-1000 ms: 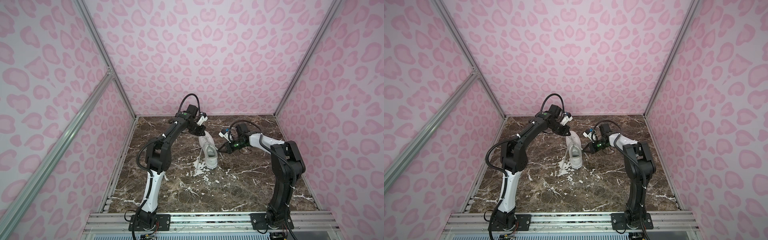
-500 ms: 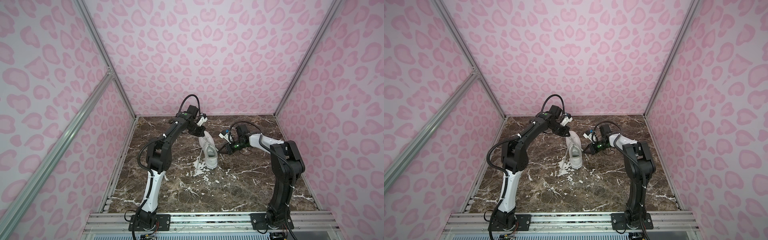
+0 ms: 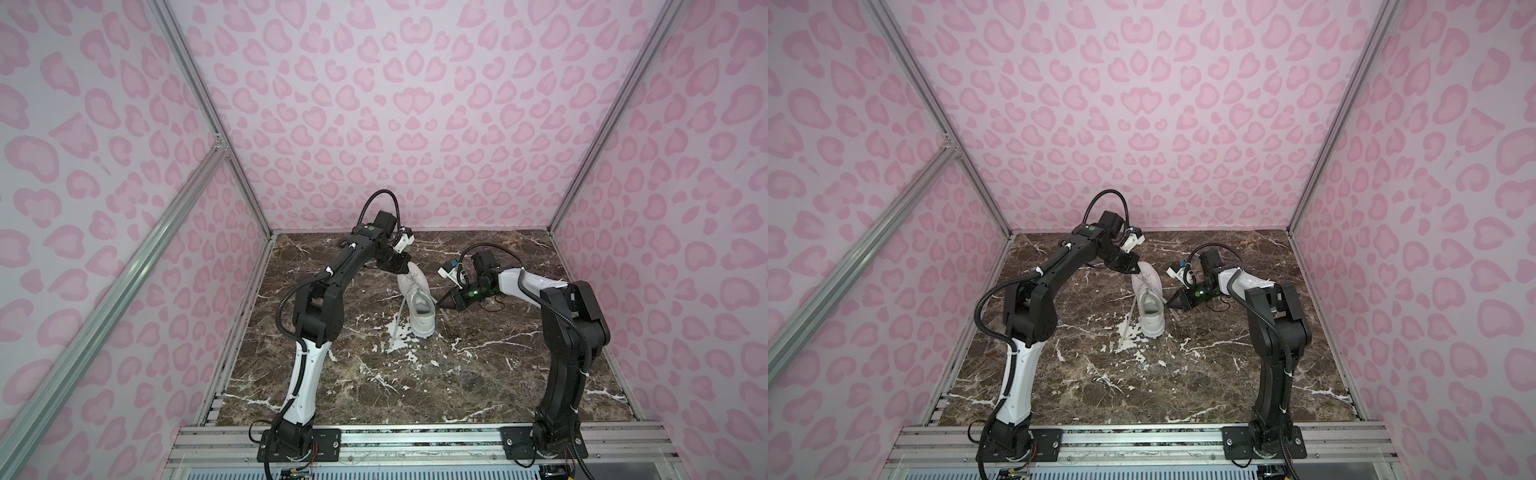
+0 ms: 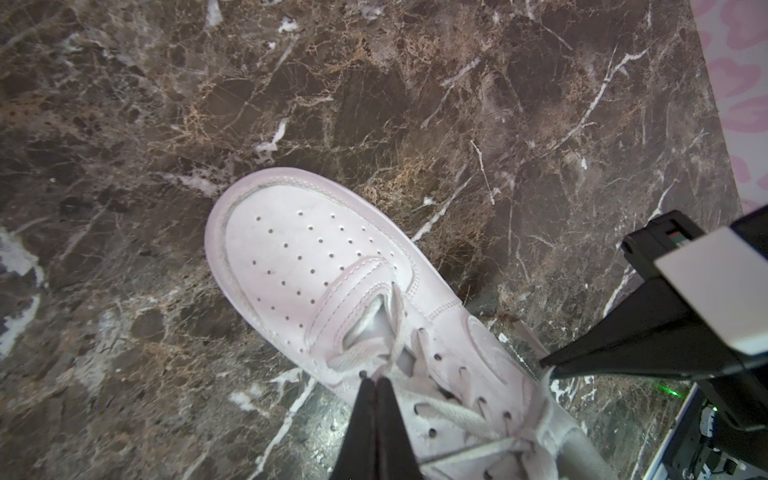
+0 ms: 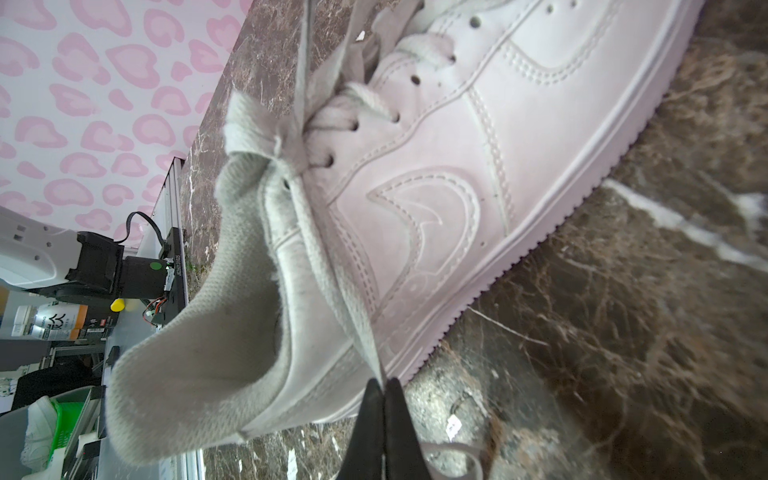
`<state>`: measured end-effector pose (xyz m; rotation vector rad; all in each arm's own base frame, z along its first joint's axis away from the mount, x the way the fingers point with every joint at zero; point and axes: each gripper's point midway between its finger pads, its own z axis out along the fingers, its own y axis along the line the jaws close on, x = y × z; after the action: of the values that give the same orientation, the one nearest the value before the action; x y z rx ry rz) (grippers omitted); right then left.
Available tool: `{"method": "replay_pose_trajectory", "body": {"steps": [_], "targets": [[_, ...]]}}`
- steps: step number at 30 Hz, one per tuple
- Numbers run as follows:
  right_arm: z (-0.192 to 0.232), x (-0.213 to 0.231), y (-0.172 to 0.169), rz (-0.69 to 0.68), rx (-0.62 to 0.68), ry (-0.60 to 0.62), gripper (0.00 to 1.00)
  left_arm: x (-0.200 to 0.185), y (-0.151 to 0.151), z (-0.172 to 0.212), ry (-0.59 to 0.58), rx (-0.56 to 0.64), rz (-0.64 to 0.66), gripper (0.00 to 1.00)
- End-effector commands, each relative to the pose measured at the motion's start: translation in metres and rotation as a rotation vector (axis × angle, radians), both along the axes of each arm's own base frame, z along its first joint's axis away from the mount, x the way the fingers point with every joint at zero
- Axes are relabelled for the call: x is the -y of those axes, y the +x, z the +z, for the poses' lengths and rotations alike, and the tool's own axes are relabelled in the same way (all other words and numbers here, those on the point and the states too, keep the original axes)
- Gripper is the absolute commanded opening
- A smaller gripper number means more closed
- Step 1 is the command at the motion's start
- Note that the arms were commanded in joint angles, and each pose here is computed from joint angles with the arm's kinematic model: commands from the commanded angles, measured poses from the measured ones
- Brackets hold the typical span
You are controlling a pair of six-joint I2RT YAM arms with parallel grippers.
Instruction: Tie the shoes
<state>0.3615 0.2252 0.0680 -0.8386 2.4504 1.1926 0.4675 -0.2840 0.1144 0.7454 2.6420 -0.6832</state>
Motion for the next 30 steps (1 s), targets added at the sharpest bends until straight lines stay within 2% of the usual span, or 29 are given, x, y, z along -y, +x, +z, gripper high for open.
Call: {"method": "replay_pose_trajectory", "body": {"steps": [1,30], "targets": [[-0.017,0.013,-0.014,-0.018,-0.084,-0.082,0.00,-0.015,0.023,0.002,0.051,0.085,0.039,0.03],[-0.027,0.018,-0.021,-0.015,-0.115,-0.100,0.00,-0.031,0.030,-0.005,0.061,0.068,0.064,0.03]]}}
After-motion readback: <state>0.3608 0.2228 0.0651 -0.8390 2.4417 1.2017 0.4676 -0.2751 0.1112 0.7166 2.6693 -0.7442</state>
